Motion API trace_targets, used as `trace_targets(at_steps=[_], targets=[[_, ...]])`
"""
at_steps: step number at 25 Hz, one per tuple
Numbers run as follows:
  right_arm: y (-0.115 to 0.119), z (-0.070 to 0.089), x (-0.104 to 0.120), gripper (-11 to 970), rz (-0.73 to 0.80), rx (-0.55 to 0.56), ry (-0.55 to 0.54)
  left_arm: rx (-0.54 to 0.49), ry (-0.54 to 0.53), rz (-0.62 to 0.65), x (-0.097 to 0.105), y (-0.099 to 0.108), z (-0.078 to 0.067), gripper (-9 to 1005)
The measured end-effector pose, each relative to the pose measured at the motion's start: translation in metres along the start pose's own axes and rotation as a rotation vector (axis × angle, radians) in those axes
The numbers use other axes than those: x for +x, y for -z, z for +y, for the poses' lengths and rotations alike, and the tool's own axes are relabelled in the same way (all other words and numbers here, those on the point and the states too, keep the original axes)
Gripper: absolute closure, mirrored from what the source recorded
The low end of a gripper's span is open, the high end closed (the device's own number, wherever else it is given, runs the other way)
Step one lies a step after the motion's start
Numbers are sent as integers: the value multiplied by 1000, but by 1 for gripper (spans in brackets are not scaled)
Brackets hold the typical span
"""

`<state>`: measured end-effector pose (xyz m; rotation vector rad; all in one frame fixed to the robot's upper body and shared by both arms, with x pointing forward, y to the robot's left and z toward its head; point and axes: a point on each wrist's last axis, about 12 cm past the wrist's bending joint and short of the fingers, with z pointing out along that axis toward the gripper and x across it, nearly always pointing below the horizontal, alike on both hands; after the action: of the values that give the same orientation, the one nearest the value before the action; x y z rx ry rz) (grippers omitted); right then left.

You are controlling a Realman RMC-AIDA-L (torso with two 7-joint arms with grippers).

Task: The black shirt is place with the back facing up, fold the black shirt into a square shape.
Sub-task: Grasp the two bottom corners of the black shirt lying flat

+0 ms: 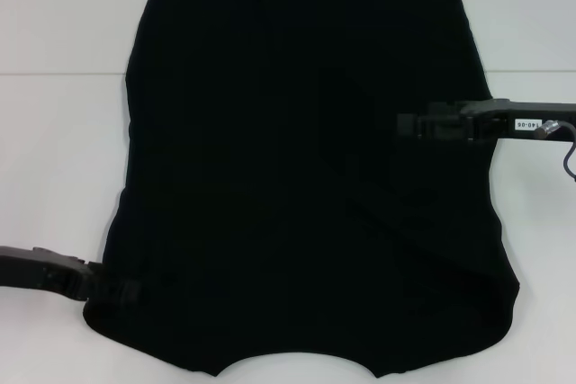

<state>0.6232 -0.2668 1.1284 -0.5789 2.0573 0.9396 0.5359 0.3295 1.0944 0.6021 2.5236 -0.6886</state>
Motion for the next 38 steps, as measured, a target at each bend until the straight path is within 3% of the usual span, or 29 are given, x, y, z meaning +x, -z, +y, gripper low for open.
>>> trace_targets(at_steps=[4,12,17,23,30,38], targets=[[1,-1,-1,46,-7,3,-2,-5,-6,23,0,-1,0,226],[3,-2,-2,65,-19,3,-7,-12,2,31,2,-1,3,452],[4,-2,-2,76,-18,3,-8,-17,-2,26,1,0,4,700],[5,-2,0,90,-17,5,-13,-15,3,11,1,0,4,899],[12,-8,8,106,27,30,-74,-19,52,-50,11,8,9,967],[59,-20,33,124,165,41,-336,-15,100,-140,23,14,15,960]])
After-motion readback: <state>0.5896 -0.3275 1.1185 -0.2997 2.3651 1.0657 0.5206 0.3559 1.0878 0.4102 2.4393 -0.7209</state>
